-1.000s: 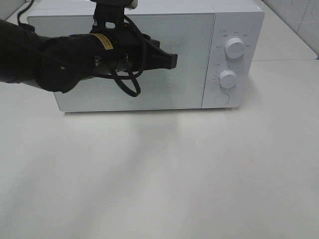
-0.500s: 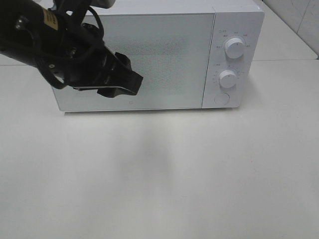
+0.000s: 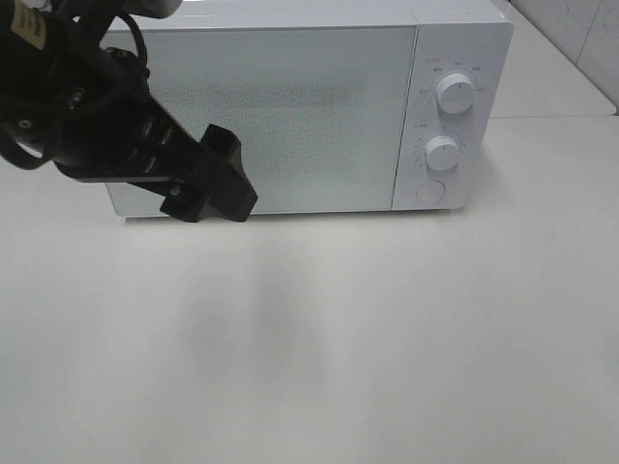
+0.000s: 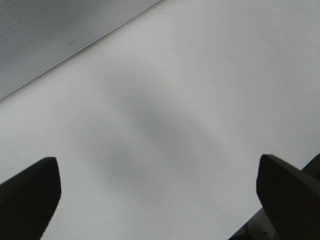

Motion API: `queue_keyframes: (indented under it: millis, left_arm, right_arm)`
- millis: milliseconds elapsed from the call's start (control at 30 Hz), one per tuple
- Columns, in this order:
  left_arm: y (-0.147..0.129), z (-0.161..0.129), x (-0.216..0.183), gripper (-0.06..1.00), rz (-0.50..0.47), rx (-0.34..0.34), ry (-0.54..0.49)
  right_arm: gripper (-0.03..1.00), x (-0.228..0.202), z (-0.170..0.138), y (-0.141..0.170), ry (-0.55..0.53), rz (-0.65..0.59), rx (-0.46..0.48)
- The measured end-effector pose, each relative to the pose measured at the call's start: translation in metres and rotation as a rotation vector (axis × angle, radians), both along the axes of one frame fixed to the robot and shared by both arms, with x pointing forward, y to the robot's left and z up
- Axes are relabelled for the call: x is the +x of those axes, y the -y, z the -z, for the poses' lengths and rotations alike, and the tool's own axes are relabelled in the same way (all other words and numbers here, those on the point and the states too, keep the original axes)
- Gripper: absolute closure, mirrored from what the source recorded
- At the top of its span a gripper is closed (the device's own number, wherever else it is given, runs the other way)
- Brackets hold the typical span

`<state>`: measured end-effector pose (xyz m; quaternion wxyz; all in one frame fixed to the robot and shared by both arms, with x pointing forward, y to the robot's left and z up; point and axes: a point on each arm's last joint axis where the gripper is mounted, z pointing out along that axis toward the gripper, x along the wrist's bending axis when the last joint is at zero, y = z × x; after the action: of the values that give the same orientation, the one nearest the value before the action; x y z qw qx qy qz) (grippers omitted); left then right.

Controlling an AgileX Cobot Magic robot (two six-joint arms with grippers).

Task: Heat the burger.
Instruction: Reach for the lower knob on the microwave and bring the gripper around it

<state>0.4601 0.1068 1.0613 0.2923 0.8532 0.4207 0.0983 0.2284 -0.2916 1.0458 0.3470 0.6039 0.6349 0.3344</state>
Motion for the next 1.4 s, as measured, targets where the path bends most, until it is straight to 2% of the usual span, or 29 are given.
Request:
queue_keyframes:
  millis: [100,233,467,600,633,700,733,800,833,867,900,1067,1233,1333,1400]
  left_arm:
    - [-0.009,0.001,0.003,-0.04,-0.027,0.02,-0.024]
    - [-0.031,0.005,0.009,-0.05,-0.093,0.083,-0.101]
    - [-0.06,0.001,0.011,-0.05,-0.18,0.125,-0.174]
    - [-0.084,-0.004,0.013,-0.05,-0.26,0.135,-0.209]
    - [-0.099,-0.007,0.013,-0.05,-0.311,0.139,-0.223]
    - [-0.105,-0.008,0.013,-0.05,-0.333,0.145,-0.231]
    - [-0.122,-0.011,0.013,-0.05,-0.39,0.155,-0.243]
    - [-0.128,-0.013,0.012,-0.05,-0.412,0.16,-0.249]
    - [-0.143,-0.016,0.01,-0.05,-0.454,0.174,-0.257]
    - [-0.143,-0.016,0.01,-0.05,-0.454,0.174,-0.257]
    - [-0.157,-0.02,0.008,-0.05,-0.491,0.183,-0.253]
    - [-0.181,-0.033,-0.002,-0.05,-0.571,0.171,-0.209]
    - [-0.186,-0.034,-0.017,-0.05,-0.548,0.178,-0.174]
    - [-0.184,-0.029,-0.039,-0.05,-0.53,0.146,-0.151]
    - [-0.182,-0.025,-0.066,-0.05,-0.53,0.092,-0.112]
  right_arm:
    - [0.01,0.0,0.0,0.0,0.0,0.0,0.0]
    - [0.01,0.0,0.0,0.0,0.0,0.0,0.0]
    - [0.01,0.0,0.0,0.0,0.0,0.0,0.0]
    - [0.01,0.0,0.0,0.0,0.0,0.0,0.0]
    - [0.01,0.0,0.0,0.0,0.0,0.0,0.0]
    - [0.01,0.0,0.0,0.0,0.0,0.0,0.0]
    - [0.01,0.0,0.0,0.0,0.0,0.0,0.0]
    - [0.01,0.0,0.0,0.0,0.0,0.0,0.0]
    - [0.01,0.0,0.0,0.0,0.0,0.0,0.0]
    - [0.01,0.0,0.0,0.0,0.0,0.0,0.0]
    - [0.01,0.0,0.0,0.0,0.0,0.0,0.0]
    - [0.01,0.0,0.0,0.0,0.0,0.0,0.0]
    - [0.01,0.0,0.0,0.0,0.0,0.0,0.0]
    - [0.01,0.0,0.0,0.0,0.0,0.0,0.0]
    - [0.01,0.0,0.0,0.0,0.0,0.0,0.0]
